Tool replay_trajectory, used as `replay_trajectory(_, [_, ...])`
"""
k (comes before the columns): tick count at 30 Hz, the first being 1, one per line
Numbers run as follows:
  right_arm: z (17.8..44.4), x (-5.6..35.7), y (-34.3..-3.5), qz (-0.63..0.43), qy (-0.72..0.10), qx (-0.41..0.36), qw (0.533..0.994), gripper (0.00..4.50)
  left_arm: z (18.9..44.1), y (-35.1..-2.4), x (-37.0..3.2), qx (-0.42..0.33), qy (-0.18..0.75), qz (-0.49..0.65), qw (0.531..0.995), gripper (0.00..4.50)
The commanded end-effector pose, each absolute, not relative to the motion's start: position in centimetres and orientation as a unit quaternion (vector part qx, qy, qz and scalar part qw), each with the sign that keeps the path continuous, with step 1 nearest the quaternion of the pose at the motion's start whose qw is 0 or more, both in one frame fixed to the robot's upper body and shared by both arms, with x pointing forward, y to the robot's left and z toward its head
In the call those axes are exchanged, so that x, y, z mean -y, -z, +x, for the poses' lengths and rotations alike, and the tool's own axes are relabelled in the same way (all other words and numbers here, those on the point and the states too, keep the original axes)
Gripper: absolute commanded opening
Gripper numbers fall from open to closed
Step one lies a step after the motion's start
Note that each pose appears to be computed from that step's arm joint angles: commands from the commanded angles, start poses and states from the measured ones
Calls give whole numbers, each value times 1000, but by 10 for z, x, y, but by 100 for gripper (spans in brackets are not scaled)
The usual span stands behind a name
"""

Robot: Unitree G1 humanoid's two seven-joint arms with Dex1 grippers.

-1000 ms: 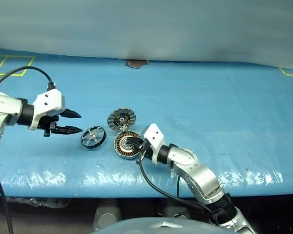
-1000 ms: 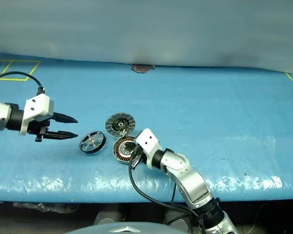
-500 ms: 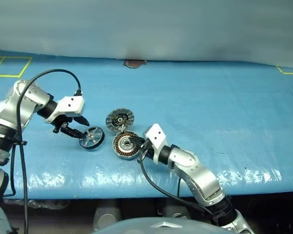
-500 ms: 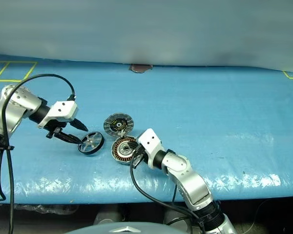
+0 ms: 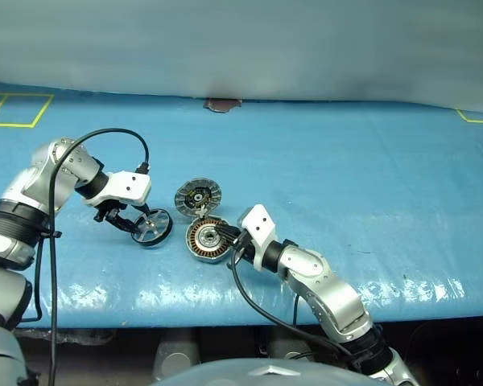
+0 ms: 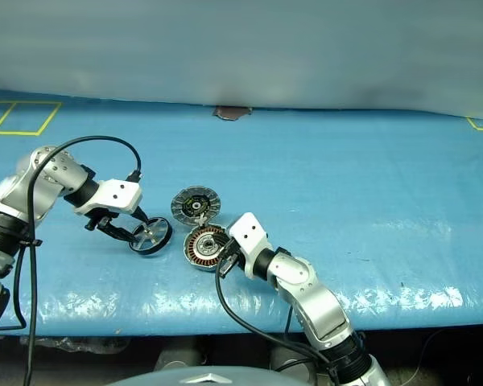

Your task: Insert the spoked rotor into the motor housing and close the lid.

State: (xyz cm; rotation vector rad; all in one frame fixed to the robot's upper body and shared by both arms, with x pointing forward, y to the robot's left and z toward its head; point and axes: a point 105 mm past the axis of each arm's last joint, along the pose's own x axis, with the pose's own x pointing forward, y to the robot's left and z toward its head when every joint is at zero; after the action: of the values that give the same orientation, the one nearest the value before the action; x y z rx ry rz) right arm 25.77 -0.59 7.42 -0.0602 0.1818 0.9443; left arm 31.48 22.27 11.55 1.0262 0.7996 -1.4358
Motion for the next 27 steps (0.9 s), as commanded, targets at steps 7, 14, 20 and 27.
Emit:
replay_trajectory(7, [257, 3, -91, -29, -462, -54, 885, 0, 324, -117, -218, -329, 589, 436, 596, 259])
replay_trajectory(14, [257, 4, -91, -31, -461, -54, 885, 0, 323, -112, -215, -344, 589, 425, 596, 259])
replay_trajectory(20, [257, 4, -90, -31, -460, -55, 886, 0, 322, -112, -215, -354, 584, 416, 601, 259])
replay_trajectory(27, [258, 4, -89, -29, -460, -57, 885, 0, 321, -122, -208, -347, 586, 395, 617, 259])
